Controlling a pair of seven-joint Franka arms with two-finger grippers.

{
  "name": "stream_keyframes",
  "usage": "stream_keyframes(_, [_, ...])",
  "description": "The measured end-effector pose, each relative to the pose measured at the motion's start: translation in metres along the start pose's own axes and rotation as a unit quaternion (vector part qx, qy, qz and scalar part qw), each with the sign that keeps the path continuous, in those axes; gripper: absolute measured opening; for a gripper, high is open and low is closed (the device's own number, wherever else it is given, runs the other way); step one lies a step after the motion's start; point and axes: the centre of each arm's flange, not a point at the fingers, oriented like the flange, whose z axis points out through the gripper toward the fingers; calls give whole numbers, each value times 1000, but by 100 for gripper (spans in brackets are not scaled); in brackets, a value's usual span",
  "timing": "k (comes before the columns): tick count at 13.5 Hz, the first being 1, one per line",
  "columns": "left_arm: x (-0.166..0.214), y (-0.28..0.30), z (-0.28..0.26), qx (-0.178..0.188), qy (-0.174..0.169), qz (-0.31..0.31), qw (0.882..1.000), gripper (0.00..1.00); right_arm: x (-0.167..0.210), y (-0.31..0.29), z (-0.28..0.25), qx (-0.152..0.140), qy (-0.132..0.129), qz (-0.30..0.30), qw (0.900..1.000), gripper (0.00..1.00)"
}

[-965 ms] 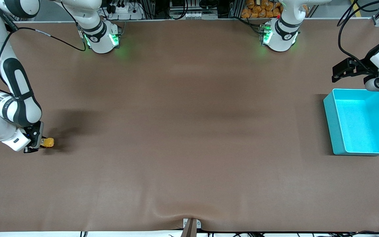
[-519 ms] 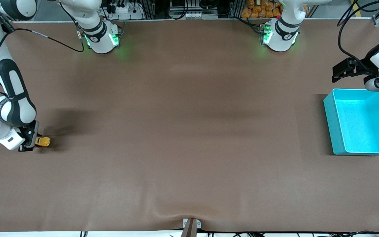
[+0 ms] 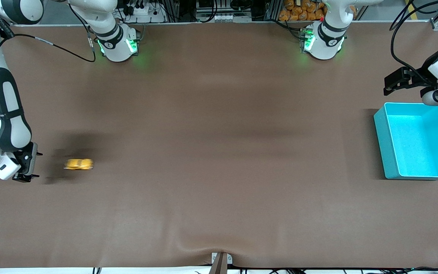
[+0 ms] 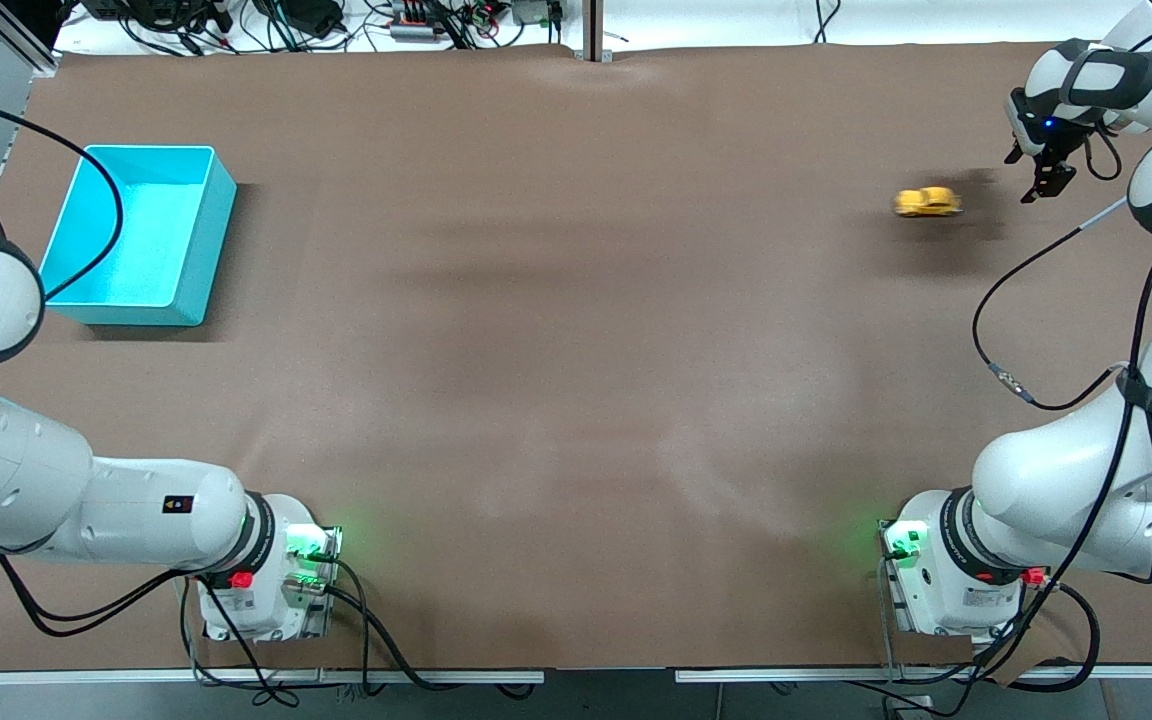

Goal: Wind and store yellow beetle car
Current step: 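Open the right gripper, letting the car drive toward the teal box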

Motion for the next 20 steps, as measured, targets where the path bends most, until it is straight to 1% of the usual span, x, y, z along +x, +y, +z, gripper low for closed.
stream_keyframes(4, [0, 0, 0, 0, 0, 0, 1000, 100, 1, 3, -4, -2, 0, -2, 1000, 100])
stream_keyframes(8, [0, 0, 3, 0, -3, 0, 1000, 100, 7, 5, -10, 6, 5, -6, 1000, 100])
stream_keyframes(20, [2, 0, 7, 0, -7, 0, 1000, 100, 10, 3, -10, 16, 10, -7, 1000, 100])
